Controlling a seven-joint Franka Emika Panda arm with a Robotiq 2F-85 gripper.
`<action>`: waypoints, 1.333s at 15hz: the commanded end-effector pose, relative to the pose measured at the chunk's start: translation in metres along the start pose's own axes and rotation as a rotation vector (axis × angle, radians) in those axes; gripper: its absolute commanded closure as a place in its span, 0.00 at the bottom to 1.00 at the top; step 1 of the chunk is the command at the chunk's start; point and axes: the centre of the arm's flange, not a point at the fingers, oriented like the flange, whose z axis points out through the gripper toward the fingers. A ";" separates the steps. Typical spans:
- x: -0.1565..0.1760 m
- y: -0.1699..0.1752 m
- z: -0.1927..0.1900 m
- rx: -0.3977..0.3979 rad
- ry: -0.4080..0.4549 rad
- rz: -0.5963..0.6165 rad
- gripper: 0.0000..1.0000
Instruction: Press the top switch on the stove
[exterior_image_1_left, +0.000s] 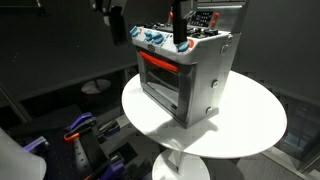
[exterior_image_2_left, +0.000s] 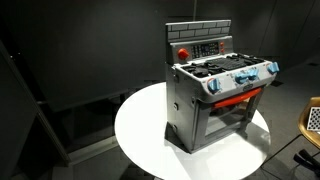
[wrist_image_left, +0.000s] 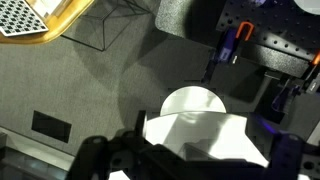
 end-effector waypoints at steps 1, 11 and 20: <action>0.024 0.001 -0.015 -0.002 0.053 0.034 0.00; 0.087 -0.004 -0.039 -0.049 0.270 0.176 0.00; 0.156 -0.006 -0.036 -0.086 0.363 0.273 0.00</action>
